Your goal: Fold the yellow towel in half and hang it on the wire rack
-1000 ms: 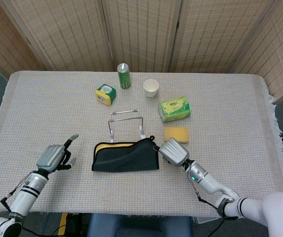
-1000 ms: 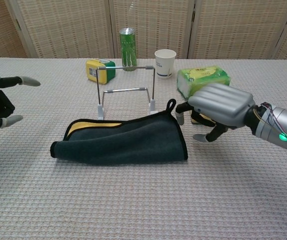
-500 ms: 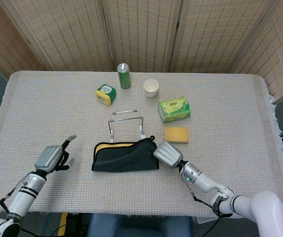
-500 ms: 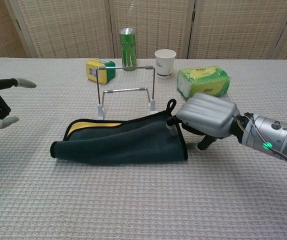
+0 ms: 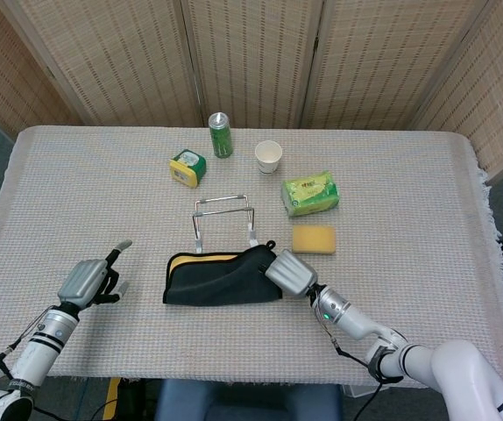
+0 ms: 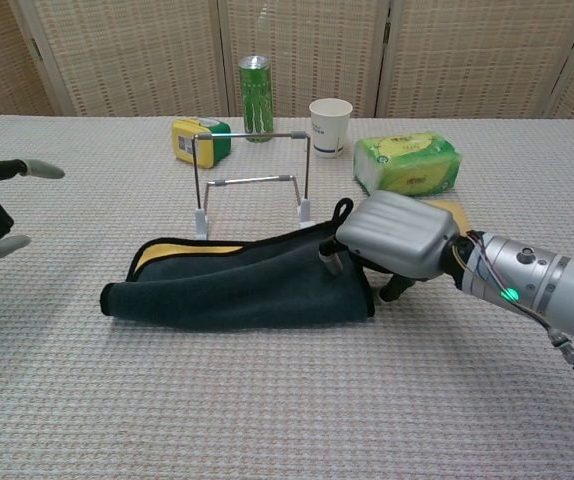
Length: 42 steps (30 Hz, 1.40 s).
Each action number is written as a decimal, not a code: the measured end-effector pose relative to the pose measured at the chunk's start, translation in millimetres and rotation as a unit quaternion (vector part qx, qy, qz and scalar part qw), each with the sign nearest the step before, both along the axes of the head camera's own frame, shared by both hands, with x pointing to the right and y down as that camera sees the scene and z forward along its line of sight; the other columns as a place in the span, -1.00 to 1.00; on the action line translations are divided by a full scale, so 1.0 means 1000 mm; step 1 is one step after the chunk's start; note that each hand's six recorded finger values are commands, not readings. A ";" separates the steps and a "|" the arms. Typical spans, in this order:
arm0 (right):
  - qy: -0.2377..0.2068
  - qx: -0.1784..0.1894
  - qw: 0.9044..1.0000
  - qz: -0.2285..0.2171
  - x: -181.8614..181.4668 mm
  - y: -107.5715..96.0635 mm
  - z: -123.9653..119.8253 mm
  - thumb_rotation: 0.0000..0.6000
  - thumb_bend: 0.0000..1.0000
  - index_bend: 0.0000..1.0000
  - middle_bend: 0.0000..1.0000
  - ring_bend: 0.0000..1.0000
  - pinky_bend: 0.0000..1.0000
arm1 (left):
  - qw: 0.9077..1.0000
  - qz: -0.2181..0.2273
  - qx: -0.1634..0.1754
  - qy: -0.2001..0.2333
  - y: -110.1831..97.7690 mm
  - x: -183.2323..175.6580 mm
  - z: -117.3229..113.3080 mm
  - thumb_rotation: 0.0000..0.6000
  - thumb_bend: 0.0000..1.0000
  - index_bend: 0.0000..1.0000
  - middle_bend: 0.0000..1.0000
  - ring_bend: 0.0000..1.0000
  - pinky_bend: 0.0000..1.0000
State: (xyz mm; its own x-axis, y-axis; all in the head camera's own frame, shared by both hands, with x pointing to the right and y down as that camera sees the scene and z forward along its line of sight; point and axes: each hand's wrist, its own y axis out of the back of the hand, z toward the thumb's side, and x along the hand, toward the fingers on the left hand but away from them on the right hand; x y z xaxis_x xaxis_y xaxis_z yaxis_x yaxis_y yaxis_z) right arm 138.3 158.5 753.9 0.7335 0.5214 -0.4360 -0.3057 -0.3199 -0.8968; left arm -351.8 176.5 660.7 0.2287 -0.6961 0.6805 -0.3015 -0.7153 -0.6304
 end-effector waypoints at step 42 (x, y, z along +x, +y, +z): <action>-0.234 0.178 0.946 0.135 -0.018 -0.106 -0.221 1.00 0.20 0.60 0.83 1.00 1.00 | 1.000 -0.003 0.020 0.004 -0.003 -0.008 -0.016 1.00 -0.04 -1.00 0.74 0.59 0.78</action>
State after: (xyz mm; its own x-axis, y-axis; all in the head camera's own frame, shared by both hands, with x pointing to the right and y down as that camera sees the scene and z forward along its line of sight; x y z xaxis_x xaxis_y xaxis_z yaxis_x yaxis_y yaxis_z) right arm 120.5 52.7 533.0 0.6219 0.7701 0.1421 0.2007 0.0186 -0.9795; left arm -359.5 173.5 644.6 0.2307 -0.7236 0.6505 -0.3110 -0.6884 -0.6553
